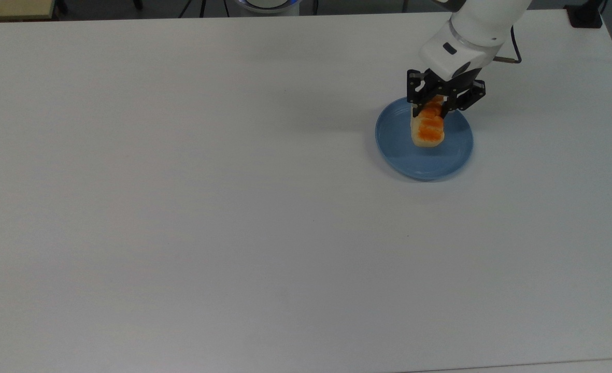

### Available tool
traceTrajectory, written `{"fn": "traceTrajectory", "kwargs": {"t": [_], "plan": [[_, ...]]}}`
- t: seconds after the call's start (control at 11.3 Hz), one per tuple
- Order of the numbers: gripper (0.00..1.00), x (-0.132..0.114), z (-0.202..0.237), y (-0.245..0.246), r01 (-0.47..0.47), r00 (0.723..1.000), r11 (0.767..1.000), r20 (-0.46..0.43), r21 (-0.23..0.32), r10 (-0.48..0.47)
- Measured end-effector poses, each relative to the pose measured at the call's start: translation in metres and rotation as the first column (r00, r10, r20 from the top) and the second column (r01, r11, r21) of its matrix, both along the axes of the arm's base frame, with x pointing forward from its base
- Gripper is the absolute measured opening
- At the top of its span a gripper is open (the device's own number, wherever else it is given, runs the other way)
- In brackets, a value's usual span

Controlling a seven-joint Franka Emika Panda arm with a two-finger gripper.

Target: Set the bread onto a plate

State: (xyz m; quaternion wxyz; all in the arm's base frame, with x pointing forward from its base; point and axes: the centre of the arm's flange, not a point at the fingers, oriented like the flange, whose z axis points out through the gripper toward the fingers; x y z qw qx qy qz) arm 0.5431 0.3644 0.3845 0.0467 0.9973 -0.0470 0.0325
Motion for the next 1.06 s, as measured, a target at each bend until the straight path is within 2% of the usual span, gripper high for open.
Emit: {"fn": "traceTrajectory", "kwargs": {"t": [0.35, 0.53, 0.62, 0.79, 1.06], "plan": [[0.47, -0.003, -0.032, 0.012, 0.019, 1.0, 0.999, -0.007, -0.037, -0.019], [0.47, -0.001, -0.04, 0.017, 0.022, 1.0, 0.999, 0.008, -0.03, -0.022], [0.5, -0.002, -0.041, 0.02, 0.019, 1.0, 0.999, 0.009, -0.027, -0.019], [0.77, -0.003, -0.042, 0.022, 0.017, 1.0, 1.0, 0.008, -0.026, -0.017], [0.82, -0.003, -0.041, 0.022, 0.017, 1.0, 1.0, 0.009, -0.025, -0.017]]}}
